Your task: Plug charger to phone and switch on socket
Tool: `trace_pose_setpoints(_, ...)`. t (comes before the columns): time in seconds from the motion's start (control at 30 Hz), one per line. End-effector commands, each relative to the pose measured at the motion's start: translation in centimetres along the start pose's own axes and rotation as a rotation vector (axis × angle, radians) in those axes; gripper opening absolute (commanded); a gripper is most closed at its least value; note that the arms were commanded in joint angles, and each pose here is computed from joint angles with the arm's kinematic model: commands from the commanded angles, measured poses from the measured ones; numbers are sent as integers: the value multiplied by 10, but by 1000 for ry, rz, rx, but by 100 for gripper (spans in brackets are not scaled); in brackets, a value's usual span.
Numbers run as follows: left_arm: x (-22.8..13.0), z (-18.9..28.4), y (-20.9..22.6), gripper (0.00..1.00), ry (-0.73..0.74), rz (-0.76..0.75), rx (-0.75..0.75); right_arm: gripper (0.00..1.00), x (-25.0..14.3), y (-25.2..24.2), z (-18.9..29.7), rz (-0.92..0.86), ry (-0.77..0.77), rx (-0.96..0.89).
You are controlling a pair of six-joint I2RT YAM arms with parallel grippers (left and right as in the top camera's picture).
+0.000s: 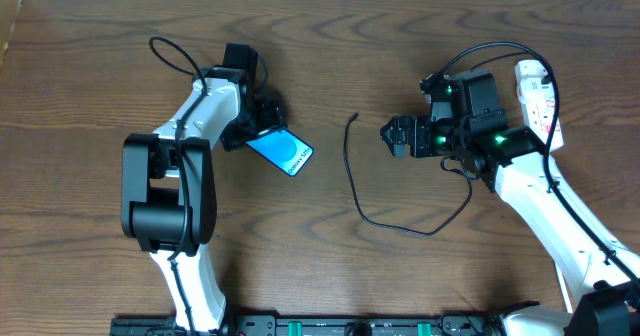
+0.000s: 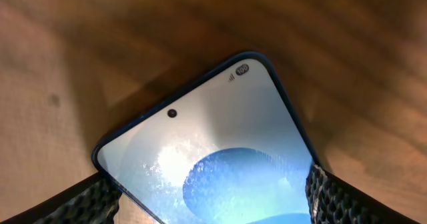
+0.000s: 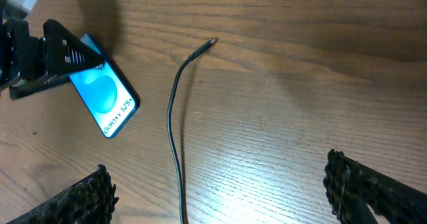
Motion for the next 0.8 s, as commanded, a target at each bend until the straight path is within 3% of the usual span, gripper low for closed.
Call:
trace_pose_setpoints(0.0,-15,-48,21,89,80,-119,153,99,4,-1,2,7,-13,-10)
trace_pose_setpoints(0.37,-14,-48,16,89,94,-376,78,99,5,-1,2,10,-19,-8)
trace_pose_setpoints(0.43,-19,-45,13,94,130,-430,27,99,5,-1,2,10,-19,-8)
trace_pose_setpoints(0.6,-15,-22,7,96,125,-421,-13,99,6,-1,2,11,-23,-7)
trace_pose_setpoints(0.77,-8,21,4,98,7,-194,13,99,8,0,2,15,-37,-1)
Point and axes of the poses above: each gripper's point midway between its finger pads, its own z axis back along the fingers, its own y axis along the line the jaws close on, x = y × z, the point moved 9 cm from there along z, back along the fingers, and after that the axes turned 4 degrees about -z, right-handed, at the moved point
